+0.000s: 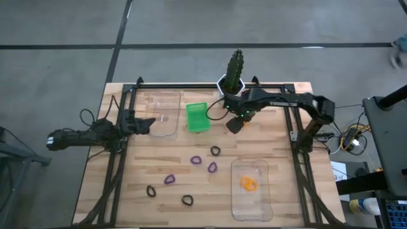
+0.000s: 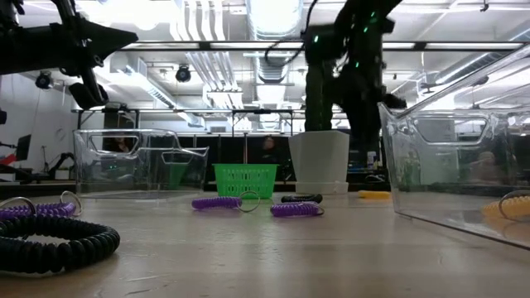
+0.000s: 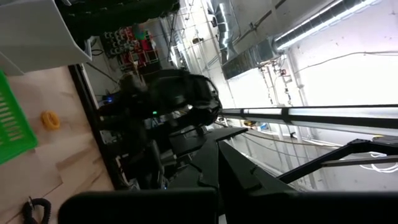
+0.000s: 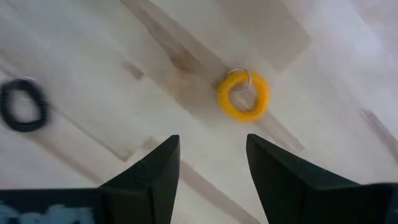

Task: Sort spring keychains
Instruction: Put the yellow spring keychain into the bottom transparent bin, then put the middle black spring keychain into the top transparent bin

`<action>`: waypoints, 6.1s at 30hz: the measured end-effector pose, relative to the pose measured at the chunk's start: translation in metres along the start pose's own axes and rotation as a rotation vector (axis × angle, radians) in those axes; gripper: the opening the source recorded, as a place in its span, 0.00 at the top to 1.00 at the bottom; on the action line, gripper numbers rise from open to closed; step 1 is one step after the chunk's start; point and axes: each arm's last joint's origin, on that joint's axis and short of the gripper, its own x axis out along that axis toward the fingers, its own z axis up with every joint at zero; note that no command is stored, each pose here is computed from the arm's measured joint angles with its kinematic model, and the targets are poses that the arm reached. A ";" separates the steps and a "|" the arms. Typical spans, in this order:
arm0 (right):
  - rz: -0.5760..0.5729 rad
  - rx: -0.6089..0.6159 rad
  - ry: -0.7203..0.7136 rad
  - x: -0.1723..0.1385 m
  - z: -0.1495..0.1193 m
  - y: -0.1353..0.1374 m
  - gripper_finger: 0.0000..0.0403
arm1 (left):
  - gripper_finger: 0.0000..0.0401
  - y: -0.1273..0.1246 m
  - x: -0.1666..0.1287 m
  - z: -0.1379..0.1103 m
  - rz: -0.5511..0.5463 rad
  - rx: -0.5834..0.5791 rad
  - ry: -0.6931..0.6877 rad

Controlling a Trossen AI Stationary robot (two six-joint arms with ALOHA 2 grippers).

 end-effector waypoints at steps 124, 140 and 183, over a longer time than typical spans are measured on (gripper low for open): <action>0.300 -0.493 0.446 -0.003 -0.199 0.167 0.54 | 1.00 0.001 0.000 -0.001 0.014 -0.016 0.005; 0.483 -0.487 0.237 -0.056 -0.167 0.144 0.53 | 1.00 0.002 0.000 -0.001 0.022 -0.114 0.012; 0.474 -0.374 -0.432 -0.095 -0.102 0.119 0.60 | 0.60 -0.101 0.081 -0.069 0.569 0.470 1.180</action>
